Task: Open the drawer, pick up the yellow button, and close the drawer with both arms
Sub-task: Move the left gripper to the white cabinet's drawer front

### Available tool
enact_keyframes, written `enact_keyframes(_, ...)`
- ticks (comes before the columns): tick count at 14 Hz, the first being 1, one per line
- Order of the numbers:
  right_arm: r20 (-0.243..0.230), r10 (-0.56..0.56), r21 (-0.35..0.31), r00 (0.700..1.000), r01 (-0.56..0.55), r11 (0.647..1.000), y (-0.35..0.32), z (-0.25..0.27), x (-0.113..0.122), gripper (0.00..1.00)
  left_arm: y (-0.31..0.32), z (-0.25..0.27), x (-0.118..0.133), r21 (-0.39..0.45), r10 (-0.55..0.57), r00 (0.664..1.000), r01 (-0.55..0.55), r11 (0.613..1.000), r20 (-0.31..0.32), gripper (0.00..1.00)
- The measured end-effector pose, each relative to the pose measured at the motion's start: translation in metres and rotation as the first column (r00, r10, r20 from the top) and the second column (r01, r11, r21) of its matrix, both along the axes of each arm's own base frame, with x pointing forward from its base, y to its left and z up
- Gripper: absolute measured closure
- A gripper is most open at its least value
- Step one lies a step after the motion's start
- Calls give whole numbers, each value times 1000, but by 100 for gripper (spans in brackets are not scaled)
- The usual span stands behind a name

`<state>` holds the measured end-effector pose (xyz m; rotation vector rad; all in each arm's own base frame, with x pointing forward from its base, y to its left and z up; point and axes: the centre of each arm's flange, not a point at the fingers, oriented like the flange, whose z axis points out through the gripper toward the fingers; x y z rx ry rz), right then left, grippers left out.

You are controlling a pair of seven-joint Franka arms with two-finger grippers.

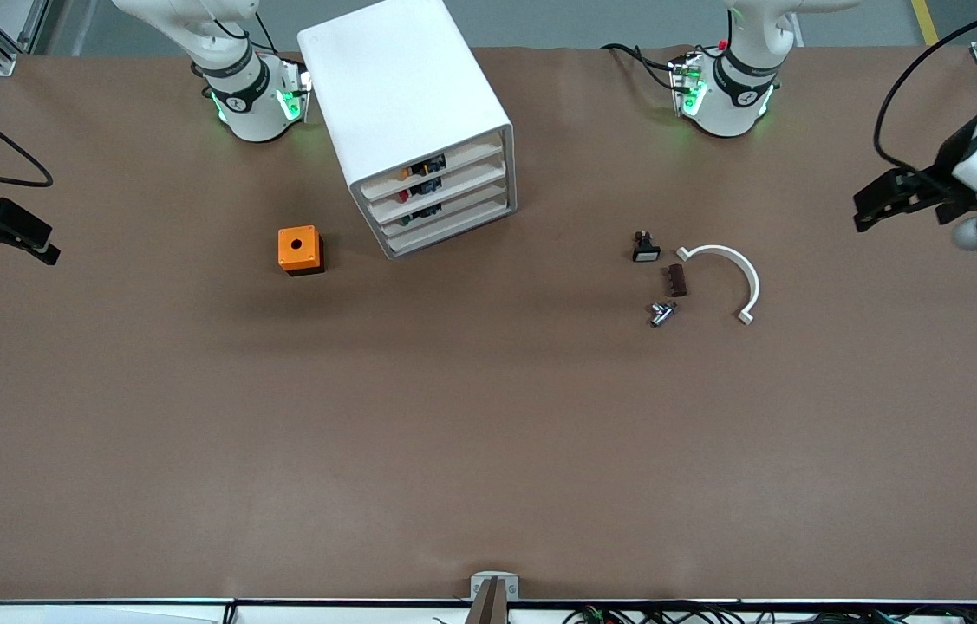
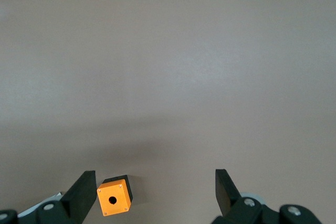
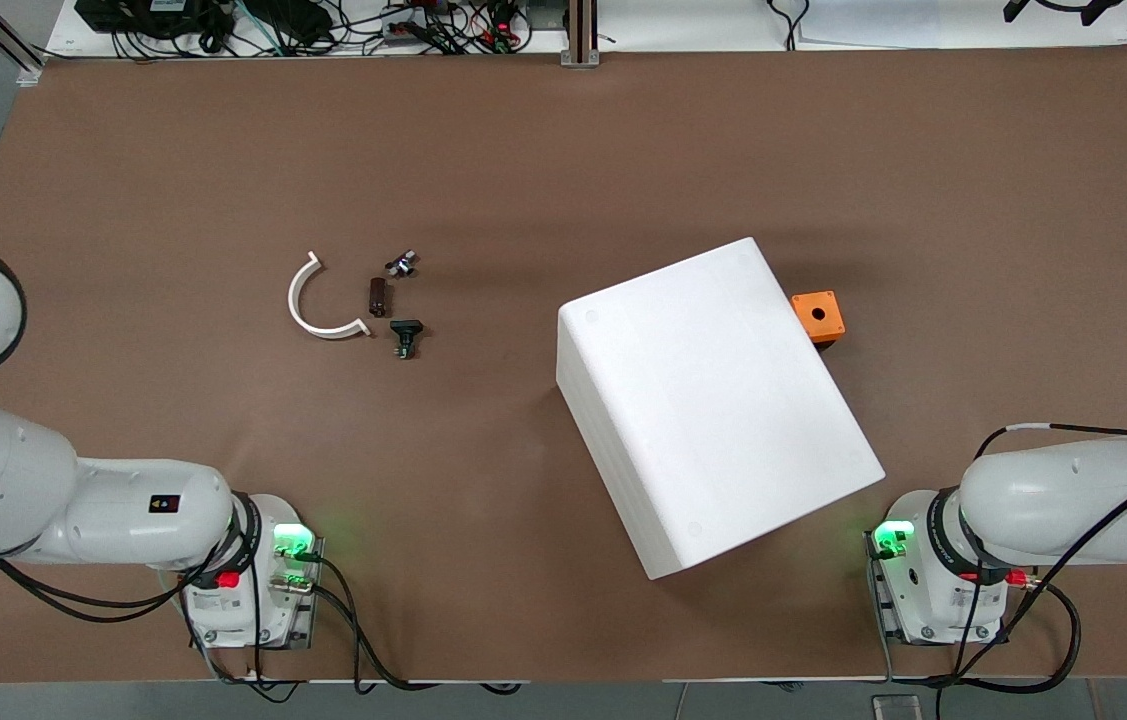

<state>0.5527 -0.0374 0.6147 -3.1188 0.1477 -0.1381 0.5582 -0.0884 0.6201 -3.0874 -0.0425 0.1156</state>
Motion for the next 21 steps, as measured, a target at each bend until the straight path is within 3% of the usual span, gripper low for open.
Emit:
enact_keyframes(3,0,0,0,1000,0,1000,0,0,0,0,-63,-61,20,49,-7,998,10,999,-61,0)
enact_keyframes(8,0,3,0,1000,-3,1000,1,0,0,0,-137,-144,48,77,109,991,-103,992,-80,0)
enact_keyframes(12,0,7,0,1000,-7,1000,3,0,0,0,-196,-197,43,99,254,962,-244,965,-98,0)
enact_keyframes(18,0,9,0,1000,-9,1000,4,0,0,0,-264,-253,15,162,551,815,-528,833,-180,0)
enact_keyframes(21,1,9,0,1000,-9,1000,4,0,0,0,-282,-261,5,193,688,689,-661,725,-227,0)
